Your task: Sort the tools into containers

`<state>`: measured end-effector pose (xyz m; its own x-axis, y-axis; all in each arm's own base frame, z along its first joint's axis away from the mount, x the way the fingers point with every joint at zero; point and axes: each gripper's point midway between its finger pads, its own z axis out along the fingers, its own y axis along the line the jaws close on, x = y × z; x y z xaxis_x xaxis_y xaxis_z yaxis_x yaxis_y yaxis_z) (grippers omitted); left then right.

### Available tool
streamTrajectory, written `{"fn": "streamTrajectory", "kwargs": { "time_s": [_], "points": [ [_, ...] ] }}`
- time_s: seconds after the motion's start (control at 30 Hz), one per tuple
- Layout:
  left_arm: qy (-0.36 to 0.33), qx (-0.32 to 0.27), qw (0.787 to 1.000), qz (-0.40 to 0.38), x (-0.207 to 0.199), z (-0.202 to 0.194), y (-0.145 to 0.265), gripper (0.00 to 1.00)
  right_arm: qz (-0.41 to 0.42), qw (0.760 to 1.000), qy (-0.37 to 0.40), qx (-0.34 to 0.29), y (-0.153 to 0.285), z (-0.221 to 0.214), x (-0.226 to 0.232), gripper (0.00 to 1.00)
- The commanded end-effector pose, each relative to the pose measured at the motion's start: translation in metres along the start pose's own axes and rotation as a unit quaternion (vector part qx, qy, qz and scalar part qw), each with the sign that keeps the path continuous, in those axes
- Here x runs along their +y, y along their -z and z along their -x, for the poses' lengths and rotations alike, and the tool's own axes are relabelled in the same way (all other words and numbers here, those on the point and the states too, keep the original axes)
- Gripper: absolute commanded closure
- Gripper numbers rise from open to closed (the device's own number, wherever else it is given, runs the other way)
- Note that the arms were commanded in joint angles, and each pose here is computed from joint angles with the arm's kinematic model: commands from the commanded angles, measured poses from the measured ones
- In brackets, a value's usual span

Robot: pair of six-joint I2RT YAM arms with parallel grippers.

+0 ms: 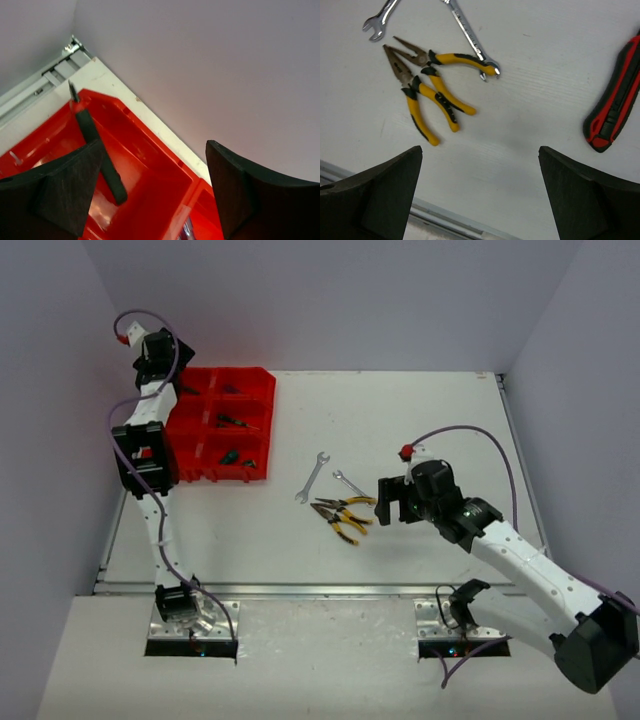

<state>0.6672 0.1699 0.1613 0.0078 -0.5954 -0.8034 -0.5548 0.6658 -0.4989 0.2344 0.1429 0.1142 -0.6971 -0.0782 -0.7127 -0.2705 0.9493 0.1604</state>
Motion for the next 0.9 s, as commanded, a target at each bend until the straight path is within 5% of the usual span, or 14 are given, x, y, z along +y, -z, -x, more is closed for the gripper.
{"fn": "streamTrajectory", "kwargs": {
  "time_s": [0.0, 0.2, 0.37, 0.6, 0.77, 0.87],
  "points": [
    [0.070, -0.043, 0.995, -0.051, -0.046, 0.085, 0.056, 0.15, -0.032, 0.998, -0.058, -0.011, -0.007, 0.023, -0.025, 0.01],
    [0.112, -0.040, 0.984, -0.132, -0.095, 0.152, 0.156, 0.01, -0.098, 0.991, -0.074, 0.050, -0.022, 0.028, -0.068, 0.01],
    [0.127, -0.028, 0.975, -0.180, -0.103, 0.186, 0.268, 0.00, -0.196, 0.971, -0.074, 0.117, -0.030, 0.014, -0.118, 0.01],
    [0.138, 0.037, 0.950, -0.279, -0.053, 0.104, 0.404, 0.00, -0.174, 0.963, -0.118, 0.167, -0.052, -0.006, -0.143, 0.01],
    [0.068, 0.040, 0.978, -0.195, 0.007, 0.058, 0.396, 0.00, -0.178, 0.950, -0.141, 0.216, -0.068, -0.028, -0.151, 0.04],
    [0.037, 0.088, 0.972, -0.214, 0.008, 0.031, 0.394, 0.00, -0.164, 0.936, -0.163, 0.265, -0.082, -0.061, -0.146, 0.25]
  ]
}}
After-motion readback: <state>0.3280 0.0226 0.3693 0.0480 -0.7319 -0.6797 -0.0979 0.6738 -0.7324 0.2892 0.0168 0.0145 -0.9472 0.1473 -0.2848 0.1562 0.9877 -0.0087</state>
